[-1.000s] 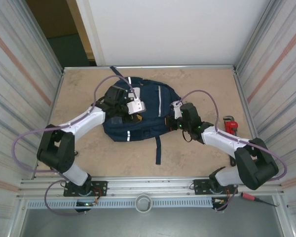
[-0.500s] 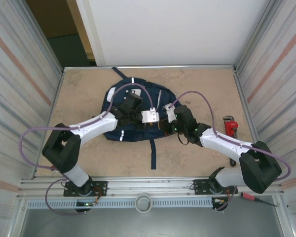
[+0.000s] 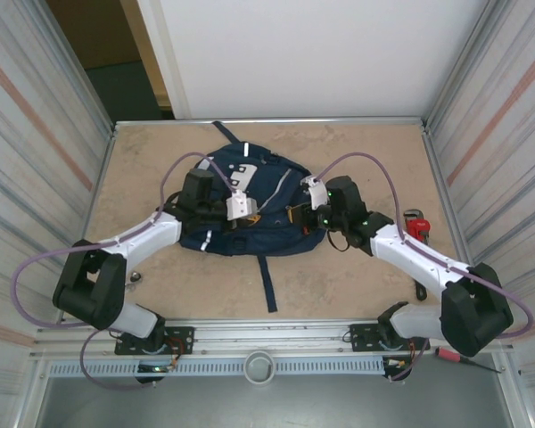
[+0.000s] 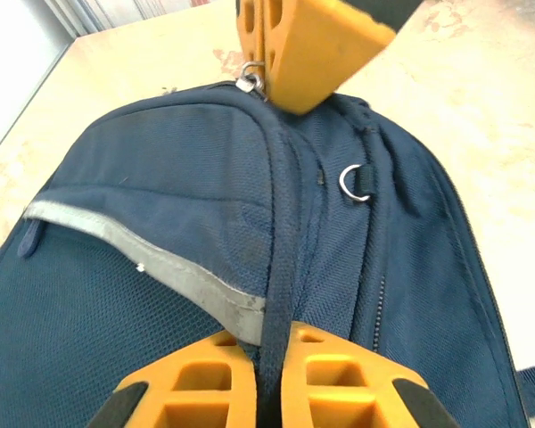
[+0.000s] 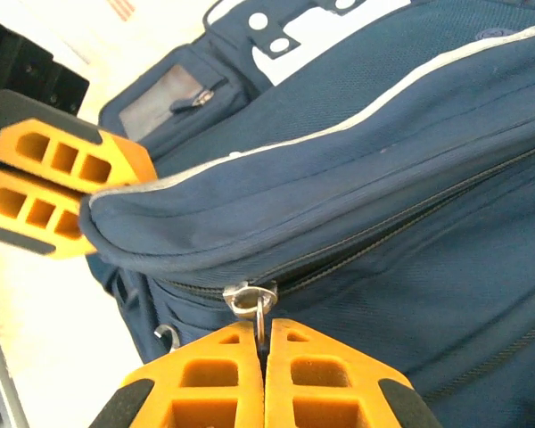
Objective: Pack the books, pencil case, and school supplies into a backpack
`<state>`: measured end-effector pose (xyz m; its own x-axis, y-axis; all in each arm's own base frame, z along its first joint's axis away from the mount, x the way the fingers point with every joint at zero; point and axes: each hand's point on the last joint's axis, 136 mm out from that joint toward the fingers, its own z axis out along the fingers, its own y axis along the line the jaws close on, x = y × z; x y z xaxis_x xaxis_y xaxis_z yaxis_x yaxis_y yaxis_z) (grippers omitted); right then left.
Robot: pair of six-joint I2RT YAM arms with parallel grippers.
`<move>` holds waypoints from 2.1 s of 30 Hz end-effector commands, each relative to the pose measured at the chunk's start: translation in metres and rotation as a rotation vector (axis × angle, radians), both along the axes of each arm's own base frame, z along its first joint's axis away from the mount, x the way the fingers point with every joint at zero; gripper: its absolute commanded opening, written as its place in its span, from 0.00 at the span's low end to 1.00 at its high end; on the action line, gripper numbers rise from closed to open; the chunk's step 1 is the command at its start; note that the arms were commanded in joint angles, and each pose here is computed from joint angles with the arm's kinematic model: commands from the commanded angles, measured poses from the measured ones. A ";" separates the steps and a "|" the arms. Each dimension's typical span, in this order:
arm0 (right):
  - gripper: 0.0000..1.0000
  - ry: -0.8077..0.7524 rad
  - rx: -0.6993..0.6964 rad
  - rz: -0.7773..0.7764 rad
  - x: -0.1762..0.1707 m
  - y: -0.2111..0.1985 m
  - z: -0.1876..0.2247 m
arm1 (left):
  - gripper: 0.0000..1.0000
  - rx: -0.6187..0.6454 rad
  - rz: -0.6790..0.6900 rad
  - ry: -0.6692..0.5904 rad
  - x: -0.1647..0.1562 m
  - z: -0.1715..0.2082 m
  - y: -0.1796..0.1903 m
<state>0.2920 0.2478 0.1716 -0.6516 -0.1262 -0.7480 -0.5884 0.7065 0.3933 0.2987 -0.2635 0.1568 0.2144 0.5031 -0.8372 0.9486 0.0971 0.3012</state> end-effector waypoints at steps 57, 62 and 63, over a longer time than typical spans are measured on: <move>0.00 0.006 -0.137 -0.172 0.032 0.002 -0.018 | 0.12 0.057 0.322 0.091 0.010 0.000 0.074; 0.00 -0.005 -0.052 -0.136 0.024 0.024 0.002 | 0.54 0.034 0.338 0.076 0.003 0.022 0.053; 0.00 -0.008 -0.035 -0.129 0.022 0.029 0.006 | 0.59 0.044 0.321 0.061 -0.001 0.026 0.044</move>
<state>0.3079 0.2657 0.1460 -0.6971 -0.1237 -0.7063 -0.4876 0.8039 0.3405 0.2939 -0.2088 0.1591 -0.0426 0.5659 -0.8234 0.9199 0.3438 0.1887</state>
